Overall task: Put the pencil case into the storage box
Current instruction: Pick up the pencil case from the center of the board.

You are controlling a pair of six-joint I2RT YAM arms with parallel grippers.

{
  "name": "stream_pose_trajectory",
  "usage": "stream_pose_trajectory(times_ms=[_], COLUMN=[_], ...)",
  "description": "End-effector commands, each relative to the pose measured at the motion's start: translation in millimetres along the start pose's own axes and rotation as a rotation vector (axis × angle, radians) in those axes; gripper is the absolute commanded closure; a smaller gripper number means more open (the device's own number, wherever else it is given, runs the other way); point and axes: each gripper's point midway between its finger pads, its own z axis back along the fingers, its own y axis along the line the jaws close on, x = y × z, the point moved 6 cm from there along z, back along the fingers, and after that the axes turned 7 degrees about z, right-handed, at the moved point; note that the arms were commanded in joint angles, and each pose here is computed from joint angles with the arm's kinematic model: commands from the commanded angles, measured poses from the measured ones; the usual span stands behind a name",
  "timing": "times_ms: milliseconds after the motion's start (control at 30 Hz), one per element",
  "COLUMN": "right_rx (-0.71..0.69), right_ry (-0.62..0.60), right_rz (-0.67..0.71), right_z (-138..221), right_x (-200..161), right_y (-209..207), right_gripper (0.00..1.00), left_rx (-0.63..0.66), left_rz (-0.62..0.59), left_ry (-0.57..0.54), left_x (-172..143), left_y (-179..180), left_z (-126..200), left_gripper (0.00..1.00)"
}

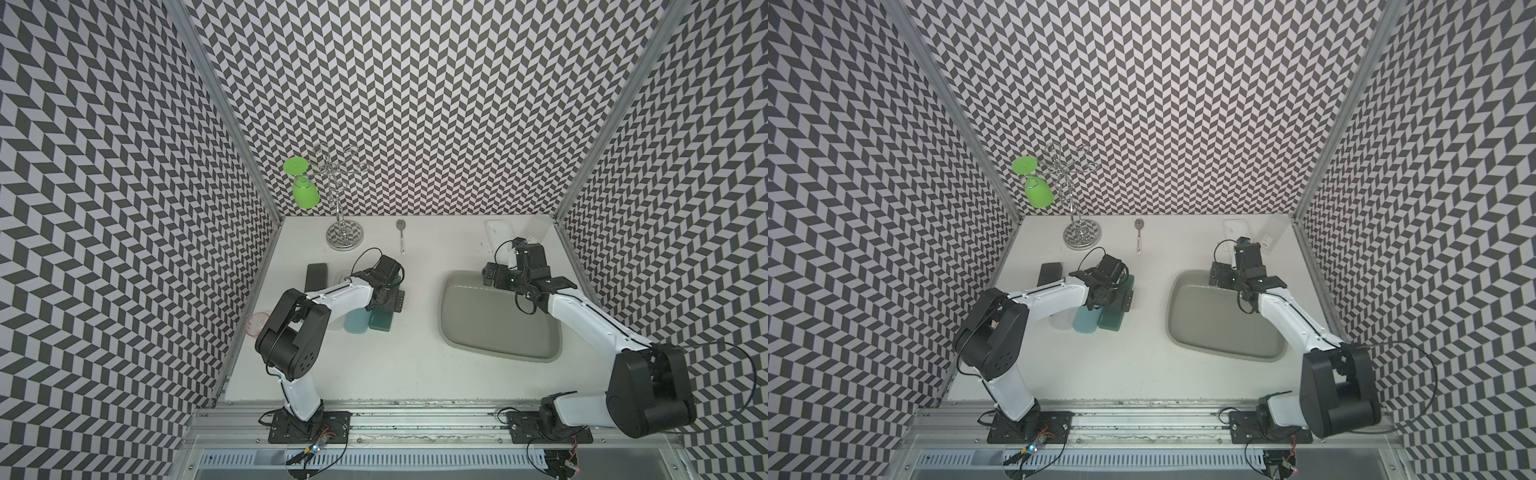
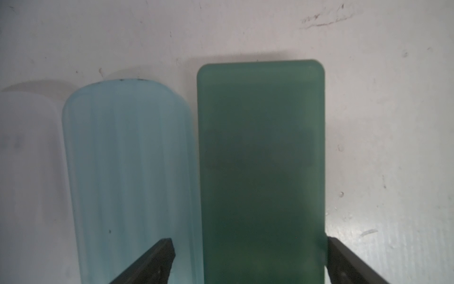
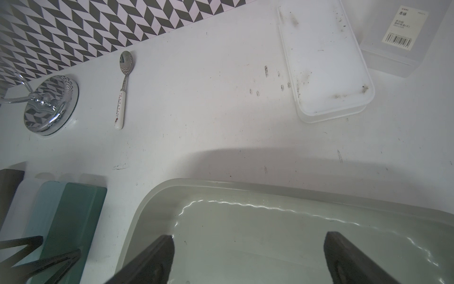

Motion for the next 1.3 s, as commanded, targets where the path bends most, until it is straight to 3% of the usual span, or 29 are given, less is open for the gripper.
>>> stream_pose_trajectory(times_ms=[0,367,867,933,1033,1067,1267], right_rx=[0.004,0.001,-0.021,-0.022,-0.02,-0.021,-0.037], right_ry=[-0.036,-0.022,-0.031,-0.028,-0.028,-0.028,-0.049], right_rz=[0.013,0.03,0.032,0.03,0.028,0.027,0.024], right_z=[7.6,7.1,8.4,7.4,7.4,7.8,16.8], right_x=[5.9,-0.5,2.2,1.5,1.5,1.9,9.8], right_y=[1.5,0.0,-3.8,-4.5,-4.7,-4.5,-7.0], right_gripper=[0.0,0.01,0.0,0.0,0.0,0.0,0.0], left_rx=[-0.01,-0.008,0.054,0.056,0.05,0.047,0.086], left_rz=[-0.012,-0.007,-0.063,-0.069,-0.068,-0.063,-0.074], left_ry=[0.048,0.097,0.125,0.134,0.148,0.147,0.102], left_x=[-7.7,-22.1,-13.3,-13.7,-13.8,-13.2,10.6], left_y=[-14.2,-30.6,-42.2,-43.3,-45.7,-46.2,-47.2], left_z=[7.6,-12.5,-16.9,-20.5,-24.0,-23.5,-2.1], left_gripper=[0.0,0.0,0.0,0.04,0.27,0.3,0.27])
